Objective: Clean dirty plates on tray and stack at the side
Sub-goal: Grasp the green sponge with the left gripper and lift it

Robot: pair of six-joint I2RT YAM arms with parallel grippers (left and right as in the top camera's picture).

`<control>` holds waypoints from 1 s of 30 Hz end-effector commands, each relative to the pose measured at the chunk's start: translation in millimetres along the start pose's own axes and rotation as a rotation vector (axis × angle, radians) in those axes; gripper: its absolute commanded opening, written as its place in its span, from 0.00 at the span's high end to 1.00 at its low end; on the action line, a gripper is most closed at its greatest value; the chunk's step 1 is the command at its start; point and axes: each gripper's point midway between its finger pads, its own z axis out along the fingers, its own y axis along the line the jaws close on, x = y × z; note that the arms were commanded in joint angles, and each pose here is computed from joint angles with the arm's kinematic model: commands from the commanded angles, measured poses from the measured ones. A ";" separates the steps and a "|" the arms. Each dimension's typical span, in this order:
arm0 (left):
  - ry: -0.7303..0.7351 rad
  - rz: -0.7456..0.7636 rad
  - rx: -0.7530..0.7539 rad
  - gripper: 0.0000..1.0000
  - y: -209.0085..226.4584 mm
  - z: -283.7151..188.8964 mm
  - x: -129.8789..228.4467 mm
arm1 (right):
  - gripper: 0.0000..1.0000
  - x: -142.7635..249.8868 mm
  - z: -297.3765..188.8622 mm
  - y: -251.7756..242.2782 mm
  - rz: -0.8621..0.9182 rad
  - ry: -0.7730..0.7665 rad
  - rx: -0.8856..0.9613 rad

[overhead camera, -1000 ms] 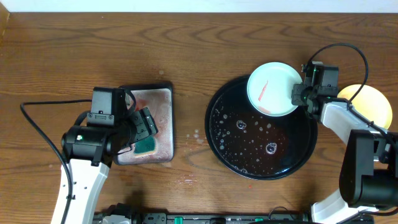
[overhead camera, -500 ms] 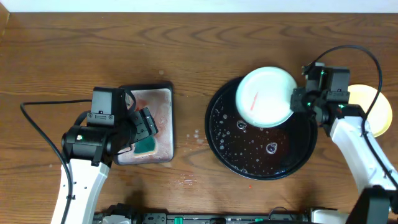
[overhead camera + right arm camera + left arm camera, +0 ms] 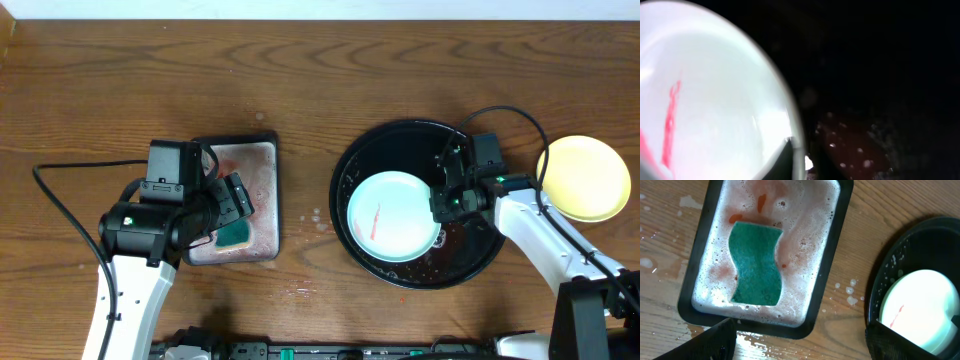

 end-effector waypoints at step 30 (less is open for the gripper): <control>0.464 -0.096 -0.406 0.57 74.4 145.4 62.5 | 0.75 -16.5 -124.2 60.9 -0.137 -0.304 -0.234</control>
